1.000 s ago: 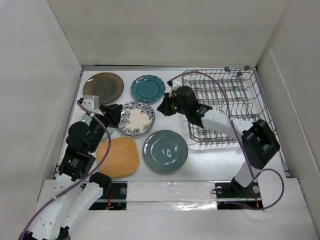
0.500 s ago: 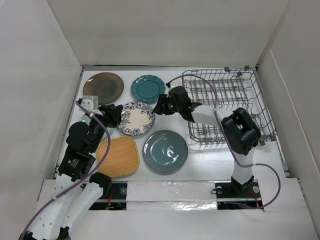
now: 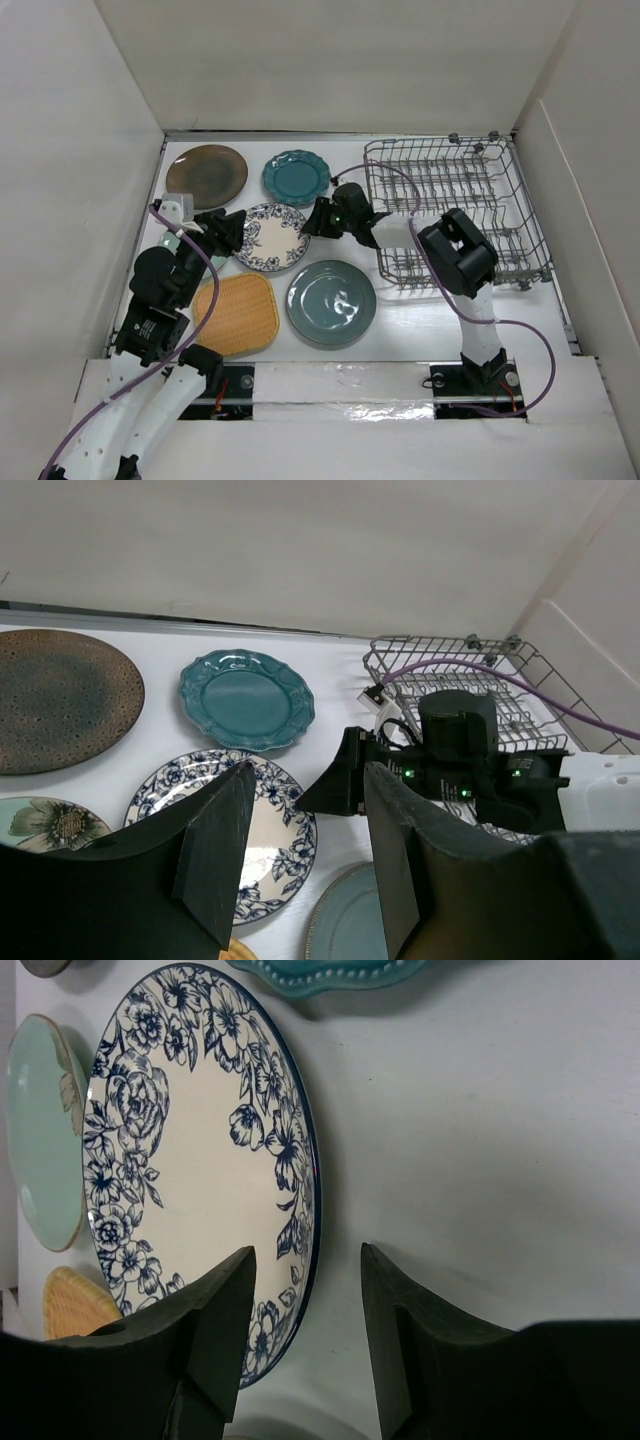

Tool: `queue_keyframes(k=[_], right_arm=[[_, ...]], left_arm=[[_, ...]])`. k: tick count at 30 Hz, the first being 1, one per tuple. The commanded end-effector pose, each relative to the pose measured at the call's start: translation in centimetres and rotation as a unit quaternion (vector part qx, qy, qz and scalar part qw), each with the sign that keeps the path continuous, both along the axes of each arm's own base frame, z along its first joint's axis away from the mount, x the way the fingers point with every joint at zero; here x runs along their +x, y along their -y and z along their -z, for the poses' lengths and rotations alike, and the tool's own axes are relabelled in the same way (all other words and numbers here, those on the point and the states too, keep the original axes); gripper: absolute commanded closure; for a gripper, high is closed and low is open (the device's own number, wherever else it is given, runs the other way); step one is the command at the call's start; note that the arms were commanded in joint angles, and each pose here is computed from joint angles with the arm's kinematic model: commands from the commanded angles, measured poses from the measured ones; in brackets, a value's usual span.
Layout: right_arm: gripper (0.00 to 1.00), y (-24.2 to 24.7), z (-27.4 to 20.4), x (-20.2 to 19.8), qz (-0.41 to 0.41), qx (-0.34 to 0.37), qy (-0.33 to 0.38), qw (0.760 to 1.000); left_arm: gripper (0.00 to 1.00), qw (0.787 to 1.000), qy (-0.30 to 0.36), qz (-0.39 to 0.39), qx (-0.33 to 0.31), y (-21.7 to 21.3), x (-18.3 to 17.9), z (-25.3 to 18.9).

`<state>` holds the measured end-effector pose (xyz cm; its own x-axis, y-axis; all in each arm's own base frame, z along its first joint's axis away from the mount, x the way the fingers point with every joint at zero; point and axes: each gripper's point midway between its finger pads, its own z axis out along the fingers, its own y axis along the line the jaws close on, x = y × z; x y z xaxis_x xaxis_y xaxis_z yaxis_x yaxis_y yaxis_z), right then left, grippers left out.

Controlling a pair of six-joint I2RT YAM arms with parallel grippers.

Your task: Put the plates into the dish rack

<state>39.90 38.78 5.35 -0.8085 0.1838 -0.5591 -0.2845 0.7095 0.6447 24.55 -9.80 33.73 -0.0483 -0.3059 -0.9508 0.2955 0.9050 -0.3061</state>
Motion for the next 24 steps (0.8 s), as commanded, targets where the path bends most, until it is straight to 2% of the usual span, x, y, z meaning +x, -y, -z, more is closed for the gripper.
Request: queue_keyframes(k=[1,7,14,17,18,21,24], right_arm=[[0.50,-1.6,-1.0,0.4,-0.004,0.051,0.005,0.999],[0.55,-2.5,-0.4,-0.3,-0.007,0.102,-0.016,0.995],[0.65,-2.6,1.2,-0.3,-0.004,0.121,-0.041,0.992],[0.76,-2.4,1.5,-0.3,-0.002,0.132,-0.049,0.990],[0.85,-2.3,1.0,-0.3,0.003,0.138,-0.047,0.989],[0.97,-1.6,0.7,-0.1,0.016,0.128,-0.035,0.991],[1.00,-0.9,-1.4,-0.3,0.020,0.129,-0.009,0.991]], left_arm=[[0.56,1.000,0.013,0.003,-0.002,0.0,0.0,-0.4],[0.56,1.000,0.018,0.001,-0.006,-0.1,-0.2,-0.7],[0.56,1.000,0.015,0.007,-0.003,0.1,-0.1,-0.5],[0.56,1.000,0.022,0.005,-0.005,0.0,-0.3,-0.8],[0.56,1.000,0.022,0.004,-0.006,-0.1,-0.3,-0.8],[0.55,1.000,0.019,0.006,-0.005,0.0,-0.2,-0.7],[0.55,1.000,0.022,0.006,-0.006,0.0,-0.3,-0.8]])
